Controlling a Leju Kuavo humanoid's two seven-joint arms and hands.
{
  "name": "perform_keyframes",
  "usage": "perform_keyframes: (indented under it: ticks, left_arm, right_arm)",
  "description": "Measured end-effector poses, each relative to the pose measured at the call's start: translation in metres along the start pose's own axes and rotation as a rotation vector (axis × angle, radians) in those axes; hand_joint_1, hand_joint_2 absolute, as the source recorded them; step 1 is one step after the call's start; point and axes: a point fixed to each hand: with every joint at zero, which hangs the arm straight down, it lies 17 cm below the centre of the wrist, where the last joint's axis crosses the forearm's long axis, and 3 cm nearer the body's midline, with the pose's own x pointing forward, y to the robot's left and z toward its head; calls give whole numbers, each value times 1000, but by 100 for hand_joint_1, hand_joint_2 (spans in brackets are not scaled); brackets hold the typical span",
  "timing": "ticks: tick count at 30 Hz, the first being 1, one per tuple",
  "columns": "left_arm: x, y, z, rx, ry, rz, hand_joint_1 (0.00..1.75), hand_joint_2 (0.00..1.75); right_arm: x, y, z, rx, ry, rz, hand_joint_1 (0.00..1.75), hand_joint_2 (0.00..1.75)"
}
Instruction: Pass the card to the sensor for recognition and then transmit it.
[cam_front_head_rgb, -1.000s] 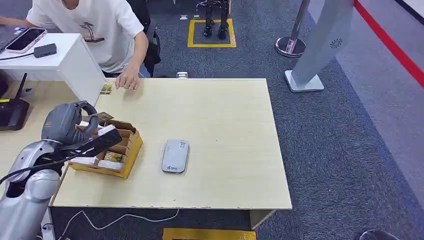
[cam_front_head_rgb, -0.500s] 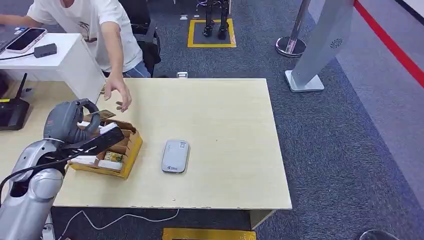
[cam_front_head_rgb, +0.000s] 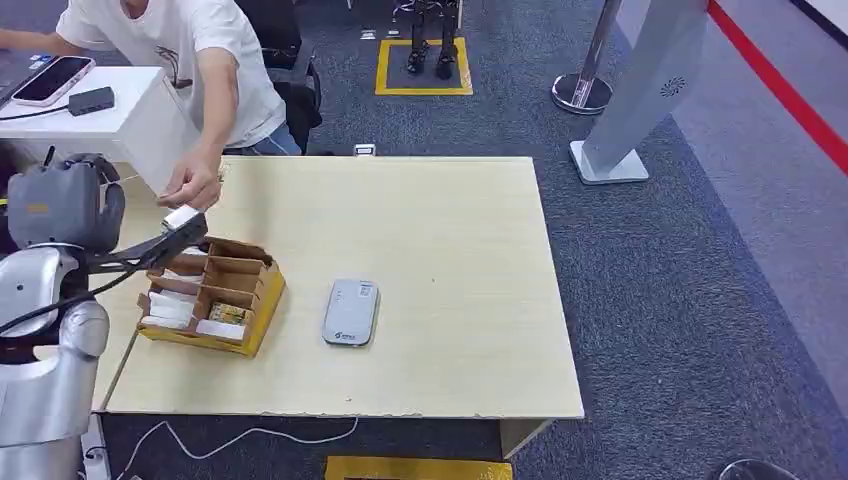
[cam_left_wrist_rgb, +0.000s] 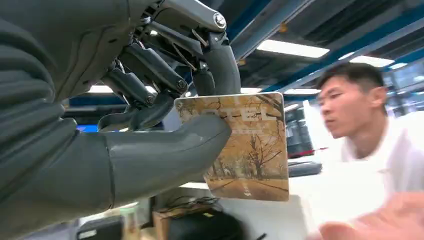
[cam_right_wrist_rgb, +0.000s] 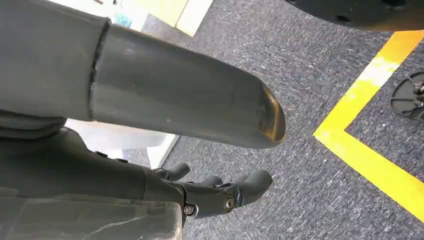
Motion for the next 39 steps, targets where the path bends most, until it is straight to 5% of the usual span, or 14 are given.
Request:
perform_keyframes:
  ticks: [35,36,37,38,39]
  left_arm:
    - [39,-15,-20,-75,2,145,175,175]
    - [40,-16,-20,-76,0,147,65,175]
    - [41,-16,-20,-78,-1,150,0,175]
    - [42,-17,-20,-80,-3,153,0,0]
    - [42,-17,-20,-81,-3,155,0,0]
  right_arm:
    - [0,0,0,-1,1,9,0,0]
    - [0,0,0,-1,2,9,0,0]
    - [0,0,0,-1,4,9,0,0]
    - [-1,0,0,-1,6,9,0,0]
    - [-1,0,0,-1,7,9,0,0]
